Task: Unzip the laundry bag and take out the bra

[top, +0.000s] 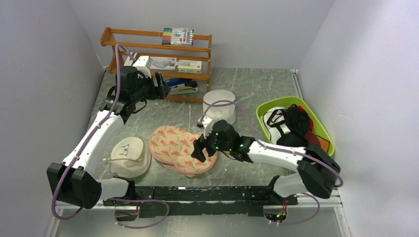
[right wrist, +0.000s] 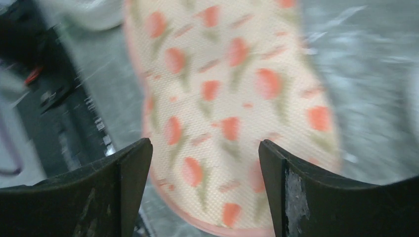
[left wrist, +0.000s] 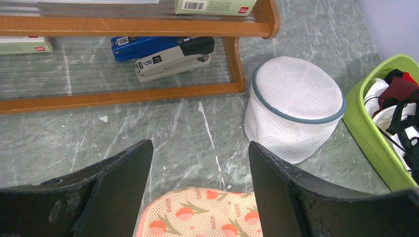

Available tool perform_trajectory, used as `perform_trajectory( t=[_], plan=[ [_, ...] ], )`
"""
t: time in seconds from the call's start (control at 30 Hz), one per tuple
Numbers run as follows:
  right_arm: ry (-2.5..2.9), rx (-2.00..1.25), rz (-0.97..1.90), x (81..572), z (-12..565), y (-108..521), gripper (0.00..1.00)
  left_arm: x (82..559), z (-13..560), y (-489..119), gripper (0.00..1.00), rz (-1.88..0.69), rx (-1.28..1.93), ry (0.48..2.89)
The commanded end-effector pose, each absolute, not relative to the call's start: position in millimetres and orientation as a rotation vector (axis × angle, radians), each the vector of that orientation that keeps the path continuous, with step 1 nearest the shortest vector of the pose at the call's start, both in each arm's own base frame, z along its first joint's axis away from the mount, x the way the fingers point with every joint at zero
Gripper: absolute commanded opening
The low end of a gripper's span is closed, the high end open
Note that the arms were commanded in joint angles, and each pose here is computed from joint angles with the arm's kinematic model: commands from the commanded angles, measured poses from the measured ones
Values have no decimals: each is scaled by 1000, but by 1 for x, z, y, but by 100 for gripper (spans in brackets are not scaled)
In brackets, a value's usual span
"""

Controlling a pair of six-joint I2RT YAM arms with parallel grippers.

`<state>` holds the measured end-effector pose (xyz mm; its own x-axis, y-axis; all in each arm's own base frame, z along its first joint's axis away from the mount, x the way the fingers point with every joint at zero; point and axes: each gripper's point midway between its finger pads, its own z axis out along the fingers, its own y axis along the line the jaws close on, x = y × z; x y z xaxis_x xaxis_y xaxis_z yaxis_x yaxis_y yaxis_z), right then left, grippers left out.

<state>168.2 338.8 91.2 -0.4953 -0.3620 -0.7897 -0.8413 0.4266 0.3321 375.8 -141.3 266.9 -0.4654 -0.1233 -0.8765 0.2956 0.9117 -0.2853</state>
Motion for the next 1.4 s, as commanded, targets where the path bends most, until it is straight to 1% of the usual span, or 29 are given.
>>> perform_trajectory(
  t=[0.0,0.07,0.1,0.2,0.33,0.47,0.6,0.7,0.8,0.93,1.03,1.2,1.37],
  plan=[
    [2074,-678,458,242,118,275,83,375,282,-145,82,-480,153,1959],
    [2092,-457,321,270,135,233,92,375,281,-146,82,-470,155,1961],
    [2105,-353,321,283,141,212,95,375,281,-146,83,-464,154,1962],
    [2073,-99,409,308,166,150,98,374,283,-144,83,-442,154,1956],
    [1954,55,254,309,222,95,100,371,290,-143,83,-432,148,1926],
    [1809,165,159,289,282,59,100,363,309,-134,85,-406,126,1851],
    [1623,177,150,252,348,35,100,341,353,-114,87,-359,92,1684],
    [1475,158,162,218,397,22,100,309,402,-94,88,-335,48,1526],
    [1393,156,147,192,425,8,100,266,454,-74,88,-318,34,1368],
    [1305,140,130,165,444,-3,100,213,505,-52,90,-292,33,1207],
    [1262,131,150,158,449,-3,100,192,517,-38,91,-263,-2,1163],
    [1283,138,146,163,448,-2,100,189,513,-36,91,-264,-10,1181],
    [1314,151,131,173,441,-1,100,198,502,-42,91,-275,-1,1225]
  ],
)
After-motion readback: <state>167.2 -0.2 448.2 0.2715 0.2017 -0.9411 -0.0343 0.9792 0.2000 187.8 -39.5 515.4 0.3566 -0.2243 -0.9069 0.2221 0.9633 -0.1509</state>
